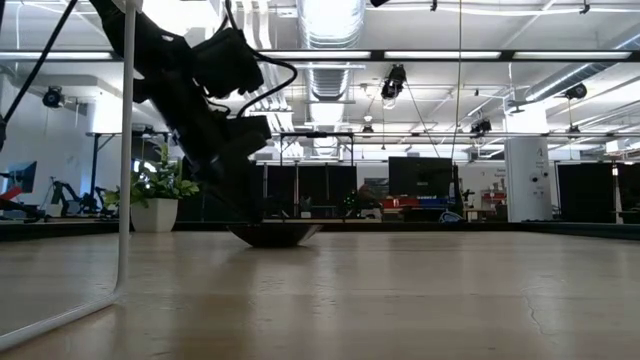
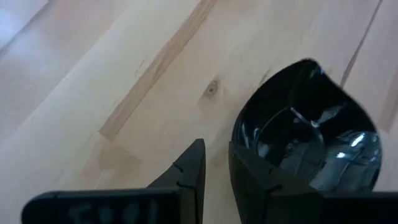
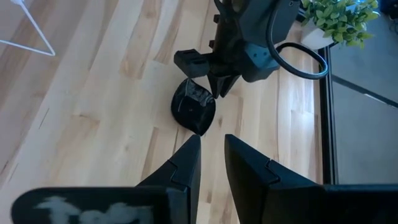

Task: Pick & Place Mini shaped plates
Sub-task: Stack the black leaf shaped plate on top of the other black leaf shaped plates on the shelf

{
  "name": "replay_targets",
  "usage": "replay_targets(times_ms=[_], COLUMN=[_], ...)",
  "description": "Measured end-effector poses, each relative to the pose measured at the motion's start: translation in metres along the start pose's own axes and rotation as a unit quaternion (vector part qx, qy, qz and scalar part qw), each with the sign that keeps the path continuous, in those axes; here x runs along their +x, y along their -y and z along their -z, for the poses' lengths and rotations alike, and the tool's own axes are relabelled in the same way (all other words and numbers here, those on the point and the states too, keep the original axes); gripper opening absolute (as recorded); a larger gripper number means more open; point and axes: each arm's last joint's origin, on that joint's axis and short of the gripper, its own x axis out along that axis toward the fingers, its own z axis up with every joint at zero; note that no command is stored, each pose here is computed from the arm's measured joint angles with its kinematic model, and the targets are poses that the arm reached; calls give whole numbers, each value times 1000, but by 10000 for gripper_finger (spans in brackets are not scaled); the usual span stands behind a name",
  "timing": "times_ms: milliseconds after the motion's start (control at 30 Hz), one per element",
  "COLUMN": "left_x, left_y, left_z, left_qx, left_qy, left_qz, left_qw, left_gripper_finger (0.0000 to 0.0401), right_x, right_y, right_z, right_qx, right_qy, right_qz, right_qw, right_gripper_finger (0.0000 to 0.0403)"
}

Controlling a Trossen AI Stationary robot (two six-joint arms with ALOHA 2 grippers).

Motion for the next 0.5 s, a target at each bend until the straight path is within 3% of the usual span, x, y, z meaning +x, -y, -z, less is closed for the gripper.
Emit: replay_targets(times_ms=[500], left_x=[3], left_y=[3], left_z=[-2], left_qx=[-1], left_qy=[-1], left_qz=[20], left_qw=[1000], left_gripper_finger=[64], right_x=[0], right_y=[0], right_z=[0], right_qx=[0], right_qy=[1], right_qz=[0], right_qw=[1000], right_gripper_finger=[68])
